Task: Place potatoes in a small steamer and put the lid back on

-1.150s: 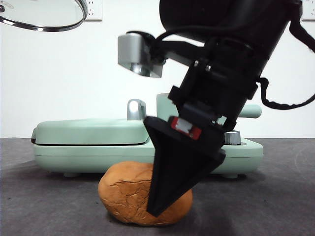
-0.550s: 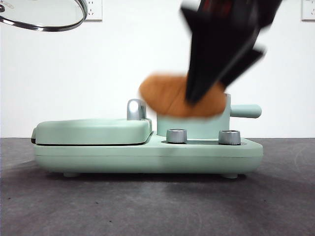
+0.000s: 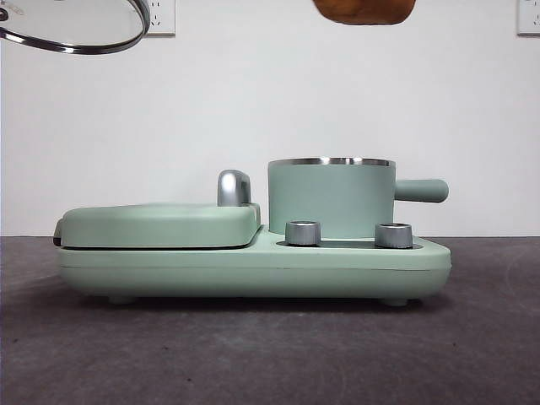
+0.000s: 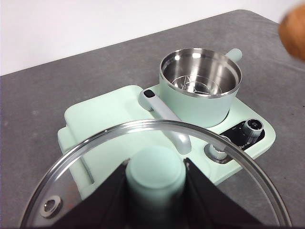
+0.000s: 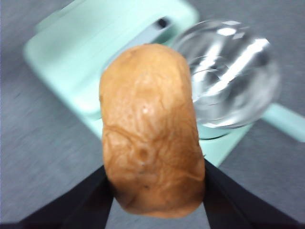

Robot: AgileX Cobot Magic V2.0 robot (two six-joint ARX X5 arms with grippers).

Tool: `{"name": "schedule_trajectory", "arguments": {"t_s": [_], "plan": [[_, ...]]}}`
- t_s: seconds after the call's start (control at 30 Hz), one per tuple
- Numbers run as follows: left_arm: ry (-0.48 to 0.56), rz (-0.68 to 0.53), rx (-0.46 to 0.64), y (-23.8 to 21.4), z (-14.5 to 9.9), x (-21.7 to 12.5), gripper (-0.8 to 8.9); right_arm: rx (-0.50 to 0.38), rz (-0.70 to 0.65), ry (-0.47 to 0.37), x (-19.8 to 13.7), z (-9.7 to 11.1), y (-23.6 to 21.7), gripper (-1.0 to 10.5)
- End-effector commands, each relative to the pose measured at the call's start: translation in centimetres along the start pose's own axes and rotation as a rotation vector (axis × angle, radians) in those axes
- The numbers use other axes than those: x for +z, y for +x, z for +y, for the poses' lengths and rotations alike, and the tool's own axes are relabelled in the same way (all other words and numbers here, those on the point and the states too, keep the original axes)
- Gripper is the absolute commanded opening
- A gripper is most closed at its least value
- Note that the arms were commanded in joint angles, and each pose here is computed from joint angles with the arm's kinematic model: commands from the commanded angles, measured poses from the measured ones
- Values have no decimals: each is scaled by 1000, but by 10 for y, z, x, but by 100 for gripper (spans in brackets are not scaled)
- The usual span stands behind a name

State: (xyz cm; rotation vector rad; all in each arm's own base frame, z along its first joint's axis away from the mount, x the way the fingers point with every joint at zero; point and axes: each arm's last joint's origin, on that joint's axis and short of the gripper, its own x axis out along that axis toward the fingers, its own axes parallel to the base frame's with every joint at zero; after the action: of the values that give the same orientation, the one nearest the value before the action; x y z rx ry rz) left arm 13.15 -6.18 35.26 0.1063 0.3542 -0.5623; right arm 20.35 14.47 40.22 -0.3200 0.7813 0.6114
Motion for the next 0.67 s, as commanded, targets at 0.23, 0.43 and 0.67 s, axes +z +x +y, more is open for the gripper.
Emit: {"name": "schedule_trajectory", "arguments": {"t_s": [0.23, 0.43, 0.67], "plan": [[17, -42, 1, -3, 0, 7, 10, -53, -3, 79, 46, -43, 25, 215], [17, -42, 1, -3, 0, 7, 10, -44, 40, 109, 61, -61, 61, 215], [17, -42, 1, -3, 0, 7, 10, -23, 93, 92, 65, -67, 109, 215]]}}
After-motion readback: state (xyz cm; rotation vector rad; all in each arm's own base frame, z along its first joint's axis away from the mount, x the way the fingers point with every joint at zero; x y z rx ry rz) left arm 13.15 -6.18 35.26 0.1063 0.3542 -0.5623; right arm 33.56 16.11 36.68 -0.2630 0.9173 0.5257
